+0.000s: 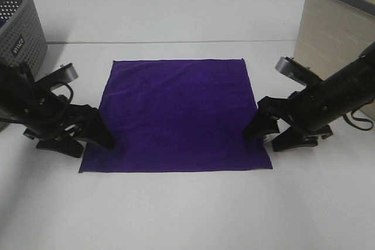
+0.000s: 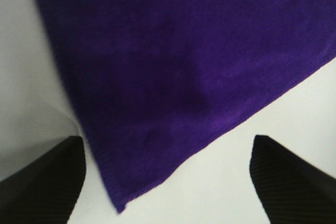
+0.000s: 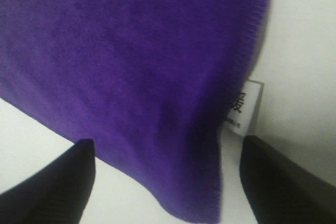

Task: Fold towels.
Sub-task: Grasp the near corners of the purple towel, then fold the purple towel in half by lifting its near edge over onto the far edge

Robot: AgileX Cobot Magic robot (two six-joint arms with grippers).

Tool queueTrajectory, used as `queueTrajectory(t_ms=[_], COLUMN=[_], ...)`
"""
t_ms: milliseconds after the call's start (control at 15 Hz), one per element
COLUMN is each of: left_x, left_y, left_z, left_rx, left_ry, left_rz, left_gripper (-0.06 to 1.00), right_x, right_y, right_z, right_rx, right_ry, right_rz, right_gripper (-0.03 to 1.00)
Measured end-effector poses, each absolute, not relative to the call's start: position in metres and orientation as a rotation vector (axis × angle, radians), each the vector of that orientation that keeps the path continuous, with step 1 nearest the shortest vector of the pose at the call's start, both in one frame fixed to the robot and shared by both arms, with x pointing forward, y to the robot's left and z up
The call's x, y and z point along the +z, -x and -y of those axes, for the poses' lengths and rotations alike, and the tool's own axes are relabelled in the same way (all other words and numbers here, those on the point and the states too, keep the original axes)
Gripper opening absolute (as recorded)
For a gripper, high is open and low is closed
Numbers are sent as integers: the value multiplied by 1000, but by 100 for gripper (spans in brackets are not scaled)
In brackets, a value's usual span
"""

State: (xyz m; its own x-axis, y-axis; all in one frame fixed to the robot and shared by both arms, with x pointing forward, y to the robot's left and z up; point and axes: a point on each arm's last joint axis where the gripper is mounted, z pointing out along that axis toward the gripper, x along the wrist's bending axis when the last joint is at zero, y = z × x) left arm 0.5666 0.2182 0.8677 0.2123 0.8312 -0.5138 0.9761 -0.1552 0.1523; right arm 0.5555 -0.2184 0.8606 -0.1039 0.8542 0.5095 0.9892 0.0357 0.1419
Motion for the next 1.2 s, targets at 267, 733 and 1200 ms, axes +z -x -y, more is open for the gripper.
queueTrajectory(t_ms=[267,733,1200], left_x=[861,851,923], left_y=[-577,-583,-609], left_z=[-170,-163,-160], left_rx=[-485,-535,-279], left_ry=[-2048,-2054,-2172], left_rz=[-1681,-1729,-1480], left_gripper=[71,0,0], right_x=[852,848,902], right_y=[-569,-571,-580], right_z=[175,179,177], right_rx=[-612,-501,-640], right_ry=[1816,1835,1749], right_rz=[2026,2112,2277], right_gripper=[61,3,3])
